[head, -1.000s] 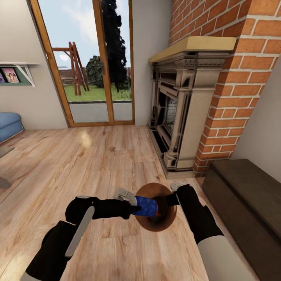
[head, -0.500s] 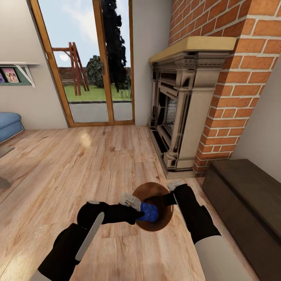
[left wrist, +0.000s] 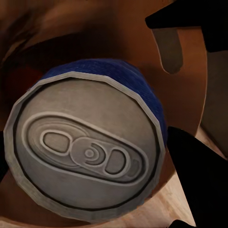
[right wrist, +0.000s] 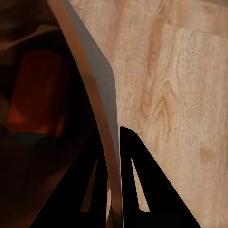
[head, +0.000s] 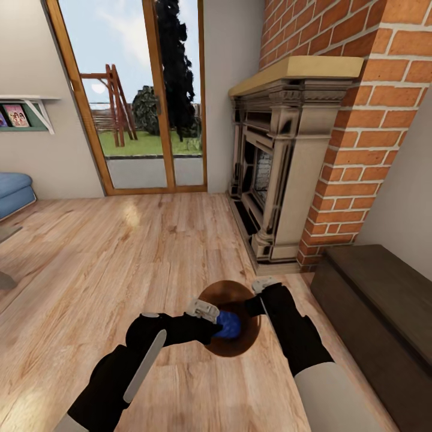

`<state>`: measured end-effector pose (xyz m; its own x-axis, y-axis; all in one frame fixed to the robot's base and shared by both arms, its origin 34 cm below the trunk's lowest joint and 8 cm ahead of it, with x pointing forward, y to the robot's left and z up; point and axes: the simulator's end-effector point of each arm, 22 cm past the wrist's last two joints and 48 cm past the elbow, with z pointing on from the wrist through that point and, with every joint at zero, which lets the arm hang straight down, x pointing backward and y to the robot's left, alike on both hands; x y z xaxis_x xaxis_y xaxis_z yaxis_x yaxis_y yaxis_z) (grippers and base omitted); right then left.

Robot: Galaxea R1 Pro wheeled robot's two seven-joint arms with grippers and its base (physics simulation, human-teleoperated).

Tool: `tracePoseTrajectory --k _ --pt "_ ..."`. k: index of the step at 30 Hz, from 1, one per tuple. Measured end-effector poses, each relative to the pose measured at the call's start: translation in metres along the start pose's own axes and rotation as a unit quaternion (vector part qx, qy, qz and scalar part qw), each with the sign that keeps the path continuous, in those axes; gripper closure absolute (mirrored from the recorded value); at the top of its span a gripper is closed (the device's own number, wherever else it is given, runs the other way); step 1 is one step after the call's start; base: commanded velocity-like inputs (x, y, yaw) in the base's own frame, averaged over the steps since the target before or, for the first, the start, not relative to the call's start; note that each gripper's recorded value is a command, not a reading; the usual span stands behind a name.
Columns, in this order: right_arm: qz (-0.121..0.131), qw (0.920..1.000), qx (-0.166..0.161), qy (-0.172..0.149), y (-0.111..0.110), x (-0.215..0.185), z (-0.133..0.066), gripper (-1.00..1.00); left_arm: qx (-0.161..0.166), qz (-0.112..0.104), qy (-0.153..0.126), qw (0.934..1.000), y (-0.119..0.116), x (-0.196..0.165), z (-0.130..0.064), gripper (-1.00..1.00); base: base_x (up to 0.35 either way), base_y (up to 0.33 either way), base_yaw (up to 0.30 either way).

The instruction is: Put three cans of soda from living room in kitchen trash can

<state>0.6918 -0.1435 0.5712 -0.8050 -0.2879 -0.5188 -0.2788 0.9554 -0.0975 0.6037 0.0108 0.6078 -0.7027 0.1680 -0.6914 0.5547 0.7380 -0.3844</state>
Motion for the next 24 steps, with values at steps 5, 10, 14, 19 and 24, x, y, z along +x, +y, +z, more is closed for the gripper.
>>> tracePoseTrajectory --k 5,10,14,19,24 --pt "-0.001 1.0 -0.001 -0.001 0.002 -0.001 0.0 1.0 -0.015 -0.005 0.003 0.9999 0.012 0.01 0.008 1.0 0.0 0.0 0.0" --pt "-0.003 1.0 0.002 0.0 0.001 0.0 0.0 1.0 -0.019 -0.022 0.007 0.9995 0.022 0.022 0.018 1.0 0.0 0.0 0.0" --pt "-0.008 0.9998 0.005 0.015 0.002 0.01 0.007 1.0 -0.014 -0.036 0.009 0.9992 0.024 0.031 0.024 1.0 0.0 0.0 0.0" --pt "-0.011 0.9995 0.003 0.031 0.005 0.021 0.013 1.0 -0.014 -0.038 0.013 0.9991 0.027 0.038 0.028 1.0 0.0 0.0 0.0" --pt "-0.014 0.9993 0.003 0.036 0.007 0.024 0.016 1.0 -0.018 -0.039 0.012 0.999 0.03 0.041 0.031 -1.0 0.0 0.0 0.0"
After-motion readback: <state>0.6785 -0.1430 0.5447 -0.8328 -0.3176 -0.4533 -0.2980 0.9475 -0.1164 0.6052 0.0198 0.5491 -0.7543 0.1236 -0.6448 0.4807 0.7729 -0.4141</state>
